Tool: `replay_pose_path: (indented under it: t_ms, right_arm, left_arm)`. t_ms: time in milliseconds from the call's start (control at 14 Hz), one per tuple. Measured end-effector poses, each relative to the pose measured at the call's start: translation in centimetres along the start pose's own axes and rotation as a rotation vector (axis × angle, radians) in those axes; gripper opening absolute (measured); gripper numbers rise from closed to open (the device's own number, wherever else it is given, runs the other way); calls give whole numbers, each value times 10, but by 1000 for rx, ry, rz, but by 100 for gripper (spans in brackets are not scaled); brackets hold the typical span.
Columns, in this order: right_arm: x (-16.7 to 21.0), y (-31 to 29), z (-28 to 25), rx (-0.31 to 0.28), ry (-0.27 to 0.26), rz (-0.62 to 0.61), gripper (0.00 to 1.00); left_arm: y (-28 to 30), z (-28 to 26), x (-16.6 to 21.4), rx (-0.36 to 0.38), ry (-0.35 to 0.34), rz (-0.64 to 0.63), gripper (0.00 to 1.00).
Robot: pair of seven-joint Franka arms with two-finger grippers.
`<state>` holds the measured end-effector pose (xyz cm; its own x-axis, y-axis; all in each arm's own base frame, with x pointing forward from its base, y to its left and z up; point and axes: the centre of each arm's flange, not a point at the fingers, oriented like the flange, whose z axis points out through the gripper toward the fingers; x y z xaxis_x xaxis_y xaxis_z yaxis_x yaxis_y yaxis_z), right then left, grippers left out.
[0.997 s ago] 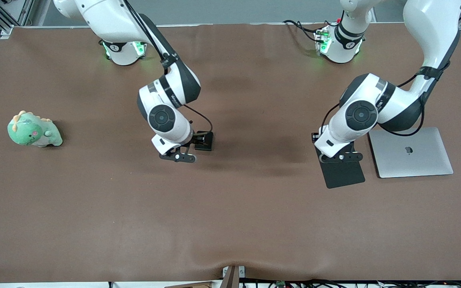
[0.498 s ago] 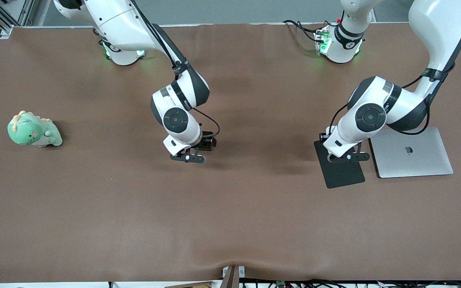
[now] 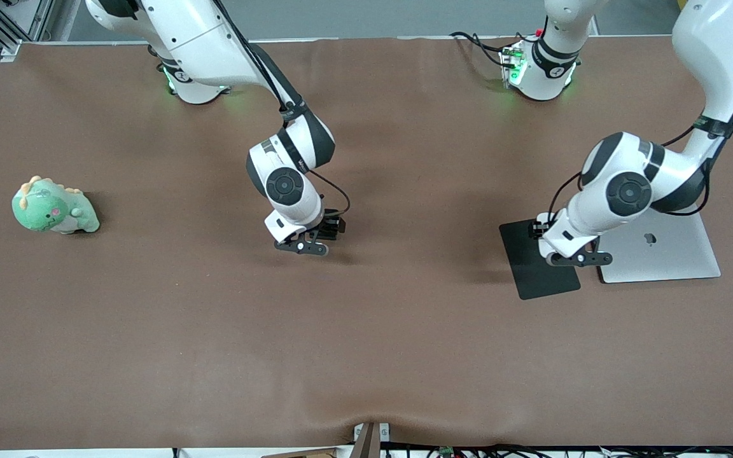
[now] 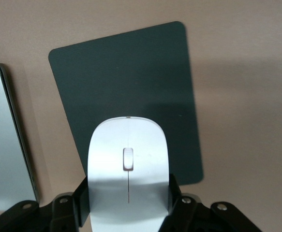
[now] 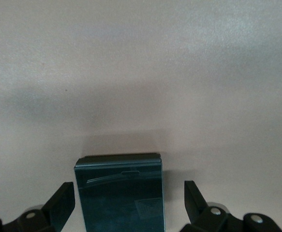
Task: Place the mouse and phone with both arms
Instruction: 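Lower the mouse onto the pad while the right gripper lifts the phone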
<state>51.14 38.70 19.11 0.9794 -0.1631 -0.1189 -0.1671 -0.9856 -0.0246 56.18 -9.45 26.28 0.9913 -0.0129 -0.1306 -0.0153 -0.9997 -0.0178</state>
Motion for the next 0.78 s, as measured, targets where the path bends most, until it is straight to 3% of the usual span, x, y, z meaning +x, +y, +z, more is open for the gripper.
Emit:
replay_pose_path:
  t_ms: [783]
  right_arm:
    - [-15,-11,18,16,-27,56,100]
  left_arm:
    - [-34,58,14,-123,20,-52,62]
